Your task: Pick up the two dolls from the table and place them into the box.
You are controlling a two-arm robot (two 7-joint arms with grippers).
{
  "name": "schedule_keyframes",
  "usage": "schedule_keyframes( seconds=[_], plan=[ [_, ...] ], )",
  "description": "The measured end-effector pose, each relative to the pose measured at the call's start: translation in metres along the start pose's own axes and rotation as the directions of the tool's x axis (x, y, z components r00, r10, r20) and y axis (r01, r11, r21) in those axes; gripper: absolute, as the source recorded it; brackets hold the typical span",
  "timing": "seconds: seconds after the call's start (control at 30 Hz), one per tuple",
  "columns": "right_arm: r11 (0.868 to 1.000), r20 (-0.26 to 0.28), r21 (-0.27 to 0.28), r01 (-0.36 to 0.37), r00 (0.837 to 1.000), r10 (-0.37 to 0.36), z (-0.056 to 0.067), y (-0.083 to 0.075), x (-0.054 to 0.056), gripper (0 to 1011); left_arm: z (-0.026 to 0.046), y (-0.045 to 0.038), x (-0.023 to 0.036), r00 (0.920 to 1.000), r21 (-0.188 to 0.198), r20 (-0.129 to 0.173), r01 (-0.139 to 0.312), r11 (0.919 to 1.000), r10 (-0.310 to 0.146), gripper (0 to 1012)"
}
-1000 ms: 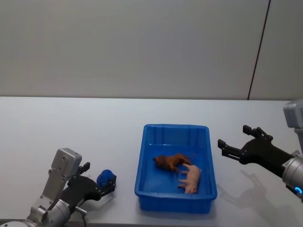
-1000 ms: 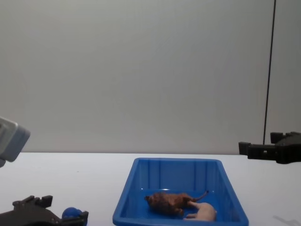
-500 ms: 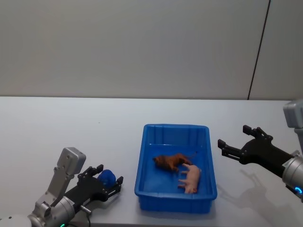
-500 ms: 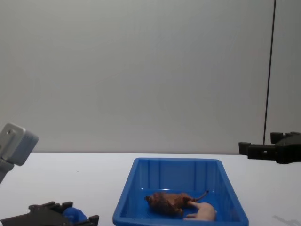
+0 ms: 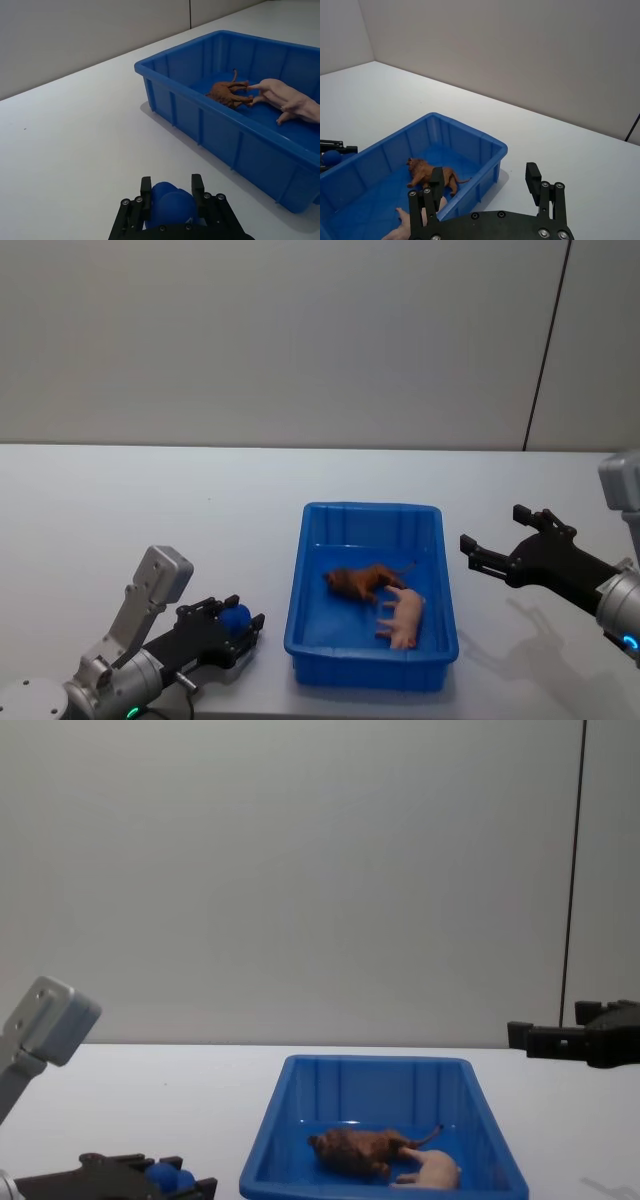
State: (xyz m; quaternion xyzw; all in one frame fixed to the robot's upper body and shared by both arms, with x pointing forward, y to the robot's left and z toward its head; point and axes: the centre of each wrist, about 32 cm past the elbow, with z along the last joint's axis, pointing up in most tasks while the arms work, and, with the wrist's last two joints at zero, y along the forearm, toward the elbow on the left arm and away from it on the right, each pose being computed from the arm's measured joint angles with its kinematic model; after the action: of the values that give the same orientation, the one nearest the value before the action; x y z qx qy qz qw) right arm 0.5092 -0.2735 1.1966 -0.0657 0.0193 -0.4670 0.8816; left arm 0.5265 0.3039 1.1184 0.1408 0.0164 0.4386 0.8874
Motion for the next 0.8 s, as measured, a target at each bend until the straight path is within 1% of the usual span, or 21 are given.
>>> schedule_keyframes(
  seconds=[0.17,0.23,0.27,0.3,0.4,0.47,0.57,0.6,0.63,0.7,0.73,0.77,0.8],
  plan=[
    [1.000,0.000,0.000,0.000,1.000,0.000,0.000,0.000,0.000,1001,0.0054,0.0005,0.0013,0.9999,0.002,0.013,0.009,1.0000,-0.009,446],
    [1.000,0.000,0.000,0.000,1.000,0.000,0.000,0.000,0.000,1001,0.0094,0.0012,0.0020,0.9997,-0.001,0.023,0.009,1.0000,-0.009,434],
    [1.000,0.000,0.000,0.000,1.000,0.000,0.000,0.000,0.000,1001,0.0102,0.0013,0.0021,0.9996,-0.001,0.025,0.009,1.0000,-0.009,430],
    [1.000,0.000,0.000,0.000,1.000,0.000,0.000,0.000,0.000,1001,0.0141,0.0019,0.0027,0.9993,-0.005,0.036,0.010,0.9999,-0.009,419],
    [1.000,0.000,0.000,0.000,1.000,0.000,0.000,0.000,0.000,1001,0.0202,0.0029,0.0035,0.9986,-0.012,0.053,0.007,0.9999,-0.007,403],
    [1.000,0.000,0.000,0.000,1.000,0.000,0.000,0.000,0.000,1001,0.0284,0.0043,0.0044,0.9969,-0.018,0.079,0.002,0.9998,0.000,388],
    [1.000,0.000,0.000,0.000,1.000,0.000,0.000,0.000,0.000,1001,0.0374,0.0051,0.0055,0.9942,-0.027,0.107,-0.003,0.9996,0.006,368],
    [1.000,0.000,0.000,0.000,1.000,0.000,0.000,0.000,0.000,1001,0.0434,0.0052,0.0060,0.9920,-0.034,0.126,-0.004,0.9994,0.008,363],
    [1.000,0.000,0.000,0.000,1.000,0.000,0.000,0.000,0.000,1001,0.0434,0.0052,0.0060,0.9920,-0.034,0.126,-0.004,0.9994,0.008,358],
    [1.000,0.000,0.000,0.000,1.000,0.000,0.000,0.000,0.000,1001,0.0555,0.0042,0.0063,0.9865,-0.050,0.164,-0.003,0.9988,0.011,346],
    [1.000,0.000,0.000,0.000,1.000,0.000,0.000,0.000,0.000,1001,0.0575,0.0038,0.0063,0.9852,-0.052,0.171,-0.003,0.9986,0.012,341],
    [1.000,0.000,0.000,0.000,1.000,0.000,0.000,0.000,0.000,1001,0.0631,0.0024,0.0061,0.9825,-0.061,0.186,0.000,0.9981,0.011,336],
    [1.000,0.000,0.000,0.000,1.000,0.000,0.000,0.000,0.000,1001,0.0658,0.0016,0.0060,0.9807,-0.065,0.195,0.003,0.9979,0.010,331]
  ],
)
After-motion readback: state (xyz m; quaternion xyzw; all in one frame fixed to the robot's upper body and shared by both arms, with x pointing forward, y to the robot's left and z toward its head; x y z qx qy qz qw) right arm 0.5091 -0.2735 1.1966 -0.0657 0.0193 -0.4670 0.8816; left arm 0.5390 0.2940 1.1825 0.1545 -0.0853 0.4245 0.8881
